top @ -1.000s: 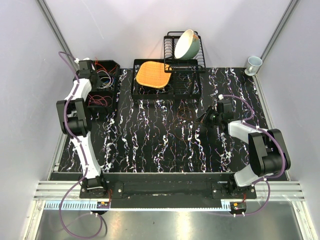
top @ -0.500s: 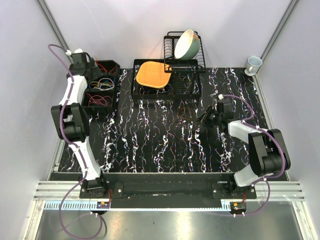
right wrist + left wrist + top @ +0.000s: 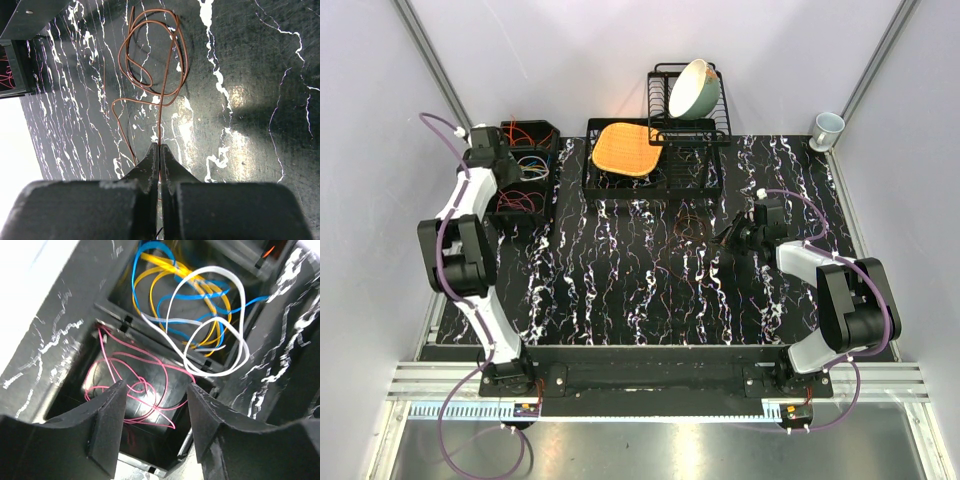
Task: Untangle the cables
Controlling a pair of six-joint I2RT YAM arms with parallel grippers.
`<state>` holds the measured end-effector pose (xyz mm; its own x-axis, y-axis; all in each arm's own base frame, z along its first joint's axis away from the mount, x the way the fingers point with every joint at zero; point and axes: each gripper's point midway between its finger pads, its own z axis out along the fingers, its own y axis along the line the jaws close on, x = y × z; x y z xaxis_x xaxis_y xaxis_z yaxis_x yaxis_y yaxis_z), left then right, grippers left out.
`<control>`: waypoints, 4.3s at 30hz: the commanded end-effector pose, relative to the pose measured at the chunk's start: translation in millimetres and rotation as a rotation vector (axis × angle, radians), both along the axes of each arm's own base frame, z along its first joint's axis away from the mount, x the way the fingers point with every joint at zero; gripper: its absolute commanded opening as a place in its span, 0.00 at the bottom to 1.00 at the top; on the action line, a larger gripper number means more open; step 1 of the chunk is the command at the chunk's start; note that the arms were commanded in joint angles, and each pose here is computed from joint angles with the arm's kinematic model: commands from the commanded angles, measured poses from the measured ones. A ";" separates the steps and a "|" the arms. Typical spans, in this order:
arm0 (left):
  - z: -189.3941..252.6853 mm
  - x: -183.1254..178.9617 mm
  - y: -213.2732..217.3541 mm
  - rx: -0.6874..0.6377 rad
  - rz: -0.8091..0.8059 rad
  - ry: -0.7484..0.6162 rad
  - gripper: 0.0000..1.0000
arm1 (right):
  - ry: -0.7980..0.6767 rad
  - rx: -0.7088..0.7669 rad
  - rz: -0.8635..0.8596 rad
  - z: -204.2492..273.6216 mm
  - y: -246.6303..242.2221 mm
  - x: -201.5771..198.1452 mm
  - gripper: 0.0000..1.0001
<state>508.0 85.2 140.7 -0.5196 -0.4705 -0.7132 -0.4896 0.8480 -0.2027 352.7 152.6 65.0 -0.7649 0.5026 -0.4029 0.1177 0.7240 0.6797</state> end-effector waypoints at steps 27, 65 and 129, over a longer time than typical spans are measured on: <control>7.1 -209.7 -301.7 -0.167 -0.745 -0.017 0.71 | -0.286 -0.106 0.191 54.8 59.8 -22.3 0.77; -66.0 -113.9 -451.6 -0.143 -0.354 0.140 0.98 | -0.351 -0.134 -0.160 65.0 -5.5 -31.4 0.83; -78.4 -145.1 -310.3 0.183 -0.366 0.237 0.73 | -0.331 -0.126 -0.129 61.0 1.2 -28.2 0.84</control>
